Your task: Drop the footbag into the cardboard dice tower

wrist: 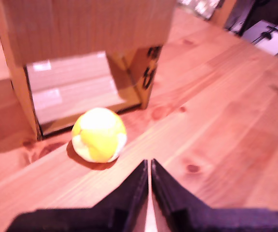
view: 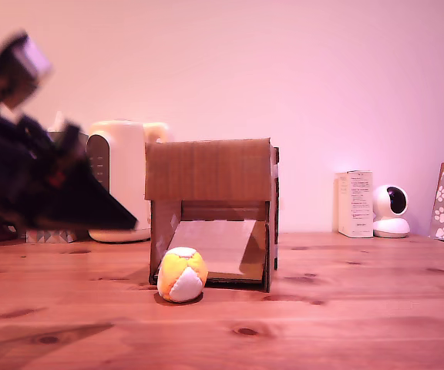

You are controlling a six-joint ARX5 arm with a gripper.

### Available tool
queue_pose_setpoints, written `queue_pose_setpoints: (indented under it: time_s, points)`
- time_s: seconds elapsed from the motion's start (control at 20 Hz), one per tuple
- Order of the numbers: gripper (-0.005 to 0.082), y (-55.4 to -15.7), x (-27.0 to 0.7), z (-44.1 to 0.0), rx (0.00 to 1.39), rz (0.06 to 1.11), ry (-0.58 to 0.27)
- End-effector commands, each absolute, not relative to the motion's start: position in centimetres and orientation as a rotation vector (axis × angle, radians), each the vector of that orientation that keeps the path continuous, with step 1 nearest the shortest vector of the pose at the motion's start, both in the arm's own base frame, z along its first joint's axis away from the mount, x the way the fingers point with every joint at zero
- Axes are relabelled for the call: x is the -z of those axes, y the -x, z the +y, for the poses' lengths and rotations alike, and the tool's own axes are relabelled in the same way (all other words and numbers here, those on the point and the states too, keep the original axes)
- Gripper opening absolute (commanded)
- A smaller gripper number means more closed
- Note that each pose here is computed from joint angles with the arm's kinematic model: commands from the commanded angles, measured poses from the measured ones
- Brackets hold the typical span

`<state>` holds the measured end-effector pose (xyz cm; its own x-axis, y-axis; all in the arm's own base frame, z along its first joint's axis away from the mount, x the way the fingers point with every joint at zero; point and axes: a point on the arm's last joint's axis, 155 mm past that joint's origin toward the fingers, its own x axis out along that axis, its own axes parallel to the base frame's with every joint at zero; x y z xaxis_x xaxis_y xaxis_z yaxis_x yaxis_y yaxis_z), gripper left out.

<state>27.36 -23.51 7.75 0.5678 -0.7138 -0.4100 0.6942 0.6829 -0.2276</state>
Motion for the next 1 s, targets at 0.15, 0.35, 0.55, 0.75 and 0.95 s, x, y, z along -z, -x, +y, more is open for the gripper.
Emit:
queue_pose_setpoints:
  time_s: [0.15,0.35,0.55,0.75,0.95]
  points:
    - [0.0778,-29.1,-6.8,-24.1,0.806,0.471,0.04]
    - [0.0778,-30.7,-6.3,-24.3,0.77,0.46,0.034]
    - [0.0778,-32.1,-5.7,-25.1,0.766,0.469,0.032]
    - [0.0778,-33.8,-4.7,-25.7,0.741,0.487,0.023]
    - [0.0778,-34.8,-3.4,-26.3,0.738,0.518,0.018]
